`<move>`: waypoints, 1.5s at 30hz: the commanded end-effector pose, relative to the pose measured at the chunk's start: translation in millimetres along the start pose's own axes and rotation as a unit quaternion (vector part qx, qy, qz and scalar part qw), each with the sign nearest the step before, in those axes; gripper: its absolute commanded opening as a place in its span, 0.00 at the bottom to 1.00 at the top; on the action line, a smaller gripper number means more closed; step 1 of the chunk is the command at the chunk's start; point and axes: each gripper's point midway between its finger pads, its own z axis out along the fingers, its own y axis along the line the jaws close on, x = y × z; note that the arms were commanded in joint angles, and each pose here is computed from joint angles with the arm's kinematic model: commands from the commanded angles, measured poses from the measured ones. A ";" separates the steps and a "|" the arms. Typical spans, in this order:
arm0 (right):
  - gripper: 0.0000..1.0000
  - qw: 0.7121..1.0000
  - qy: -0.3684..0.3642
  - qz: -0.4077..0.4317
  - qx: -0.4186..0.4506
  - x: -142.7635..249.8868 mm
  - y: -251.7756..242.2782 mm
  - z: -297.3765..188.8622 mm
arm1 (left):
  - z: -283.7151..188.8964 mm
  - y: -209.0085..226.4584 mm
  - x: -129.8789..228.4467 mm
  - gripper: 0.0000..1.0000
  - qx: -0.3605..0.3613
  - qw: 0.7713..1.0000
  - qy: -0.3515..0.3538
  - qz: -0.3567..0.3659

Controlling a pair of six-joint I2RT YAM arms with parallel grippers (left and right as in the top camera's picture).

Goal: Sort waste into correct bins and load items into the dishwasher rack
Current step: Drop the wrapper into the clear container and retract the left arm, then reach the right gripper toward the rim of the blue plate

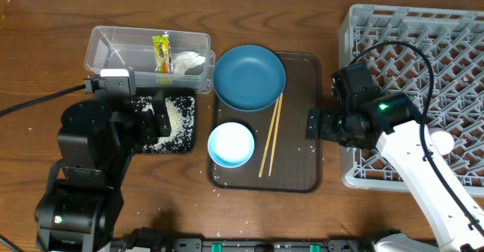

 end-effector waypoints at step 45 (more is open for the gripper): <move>0.99 1.000 -0.006 -0.004 0.000 -0.2 -0.1 -2.4 | 62.7 13.6 182.4 0.92 0.018 0.989 -0.144 -0.023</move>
